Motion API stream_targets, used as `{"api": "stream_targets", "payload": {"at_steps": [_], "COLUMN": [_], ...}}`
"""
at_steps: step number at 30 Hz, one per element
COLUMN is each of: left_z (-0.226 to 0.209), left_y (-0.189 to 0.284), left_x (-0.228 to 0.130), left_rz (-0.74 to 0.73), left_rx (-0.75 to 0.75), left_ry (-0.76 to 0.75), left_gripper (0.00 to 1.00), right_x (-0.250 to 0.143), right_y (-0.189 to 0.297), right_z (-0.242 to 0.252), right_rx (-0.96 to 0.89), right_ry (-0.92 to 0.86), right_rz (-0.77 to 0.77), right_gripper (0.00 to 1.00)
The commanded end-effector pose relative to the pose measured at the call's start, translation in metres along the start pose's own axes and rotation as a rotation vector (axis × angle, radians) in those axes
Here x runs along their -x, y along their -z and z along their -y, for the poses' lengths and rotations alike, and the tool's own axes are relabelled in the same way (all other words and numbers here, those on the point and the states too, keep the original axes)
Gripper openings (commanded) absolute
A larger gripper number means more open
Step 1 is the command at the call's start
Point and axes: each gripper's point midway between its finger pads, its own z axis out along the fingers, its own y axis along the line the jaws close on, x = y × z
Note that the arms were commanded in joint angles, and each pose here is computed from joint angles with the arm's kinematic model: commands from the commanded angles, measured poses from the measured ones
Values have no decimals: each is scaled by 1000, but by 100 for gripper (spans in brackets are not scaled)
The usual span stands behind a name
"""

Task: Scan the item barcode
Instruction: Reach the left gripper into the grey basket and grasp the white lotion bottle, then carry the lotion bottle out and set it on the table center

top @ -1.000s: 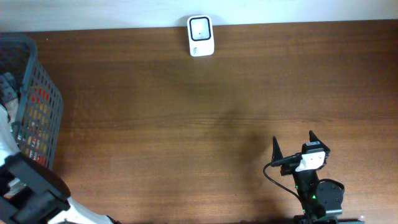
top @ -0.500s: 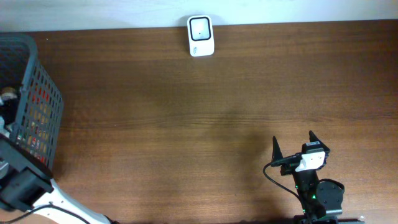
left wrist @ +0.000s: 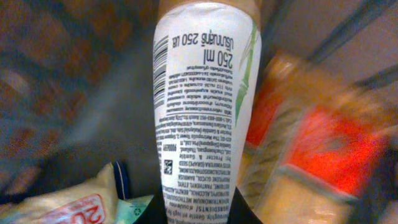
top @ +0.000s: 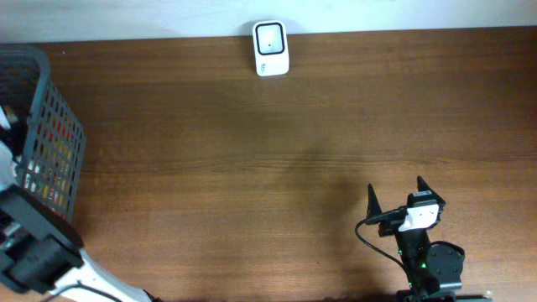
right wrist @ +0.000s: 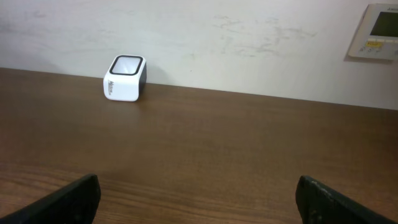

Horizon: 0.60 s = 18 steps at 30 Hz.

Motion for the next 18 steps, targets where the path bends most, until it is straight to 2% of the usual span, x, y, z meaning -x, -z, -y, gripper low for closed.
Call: {"api": "stream_targets", "payload": {"at_steps": [1, 4, 8, 10, 11, 12, 14, 15, 18], "left_z": [12, 31, 101, 162, 207, 233, 292, 328, 379], "left_y": [159, 226, 321, 325, 312, 302, 276, 255, 218], "left_x": [94, 98, 95, 63, 27, 2, -51, -91, -168], "left_rz": [409, 501, 649, 551, 404, 302, 111, -8, -209], "left_rx": [-13, -63, -207, -324, -397, -430, -474, -482, -452], "left_ry": [75, 114, 8, -87, -155, -180, -290, -350, -419], "left_gripper": [0, 0, 0, 0, 0, 0, 0, 0, 0], "right_x": [-3, -3, -3, -3, -3, -3, -3, -3, -3], "right_y": [0, 0, 0, 0, 0, 0, 0, 0, 0], "right_z": [3, 3, 3, 3, 3, 3, 3, 3, 3], "right_rx": [-15, -15, -15, -15, -15, -15, -15, -15, -15], "right_ry": [2, 3, 2, 2, 2, 2, 2, 2, 3], "right_rz": [-4, -4, -4, -4, -4, -4, -4, -4, -4], "right_gripper": [99, 99, 99, 99, 99, 99, 99, 99, 99]}}
